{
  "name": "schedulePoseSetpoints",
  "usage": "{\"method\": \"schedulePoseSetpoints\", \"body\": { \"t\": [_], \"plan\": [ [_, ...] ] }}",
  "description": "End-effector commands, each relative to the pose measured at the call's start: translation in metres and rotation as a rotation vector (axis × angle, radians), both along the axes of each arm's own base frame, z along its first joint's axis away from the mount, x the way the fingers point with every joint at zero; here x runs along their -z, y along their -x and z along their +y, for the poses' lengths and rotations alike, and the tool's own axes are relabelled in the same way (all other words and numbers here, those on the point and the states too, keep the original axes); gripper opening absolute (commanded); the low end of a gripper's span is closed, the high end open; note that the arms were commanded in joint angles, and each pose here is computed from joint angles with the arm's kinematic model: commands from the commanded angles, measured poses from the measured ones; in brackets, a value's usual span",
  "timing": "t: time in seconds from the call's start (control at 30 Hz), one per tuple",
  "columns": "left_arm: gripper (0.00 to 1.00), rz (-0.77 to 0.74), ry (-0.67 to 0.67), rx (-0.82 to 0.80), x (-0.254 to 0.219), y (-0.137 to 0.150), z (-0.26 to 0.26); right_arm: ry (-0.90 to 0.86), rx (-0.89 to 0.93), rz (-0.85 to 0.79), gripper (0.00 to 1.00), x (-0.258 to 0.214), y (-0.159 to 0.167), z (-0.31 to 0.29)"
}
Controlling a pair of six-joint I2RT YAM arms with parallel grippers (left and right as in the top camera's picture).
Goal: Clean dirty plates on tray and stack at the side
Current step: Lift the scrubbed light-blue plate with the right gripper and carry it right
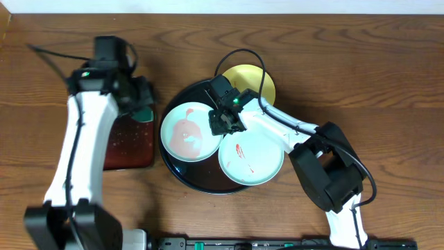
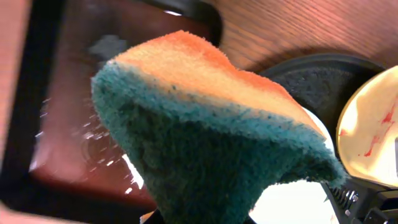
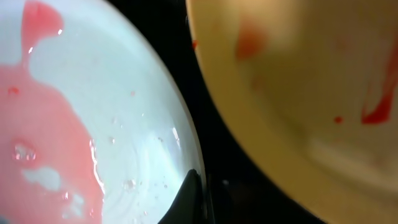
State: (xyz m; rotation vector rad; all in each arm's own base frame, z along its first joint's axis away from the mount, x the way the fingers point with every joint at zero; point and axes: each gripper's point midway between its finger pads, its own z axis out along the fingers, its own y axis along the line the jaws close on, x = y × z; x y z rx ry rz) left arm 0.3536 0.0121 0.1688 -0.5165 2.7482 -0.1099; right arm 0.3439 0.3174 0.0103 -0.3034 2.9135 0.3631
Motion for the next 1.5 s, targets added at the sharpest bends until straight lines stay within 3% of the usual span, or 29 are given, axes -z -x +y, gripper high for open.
{"method": "schedulePoseSetpoints", "body": {
  "t": [0.0, 0.23, 0.57, 1.1, 1.47],
  "plan": [
    [0.08, -0.034, -0.041, -0.059, -0.017, 0.006, 0.025, -0.070, -0.082, -0.060, 0.01, -0.047, 0.007, 0.009],
    [0.08, -0.010, -0.039, -0.088, -0.012, 0.012, 0.035, -0.034, -0.023, -0.241, 0.01, -0.115, -0.006, -0.015],
    [0.08, -0.006, -0.039, -0.087, -0.010, 0.013, 0.035, 0.266, 0.002, -0.523, 0.01, -0.161, -0.007, -0.050],
    [0.08, -0.005, -0.047, -0.091, -0.010, 0.013, 0.036, 0.641, 0.064, -1.123, 0.01, -0.255, 0.046, -0.023],
    [0.08, -0.004, -0.046, -0.091, -0.010, 0.013, 0.036, 0.631, 0.047, -1.116, 0.01, -0.252, 0.049, -0.019]
  ]
}}
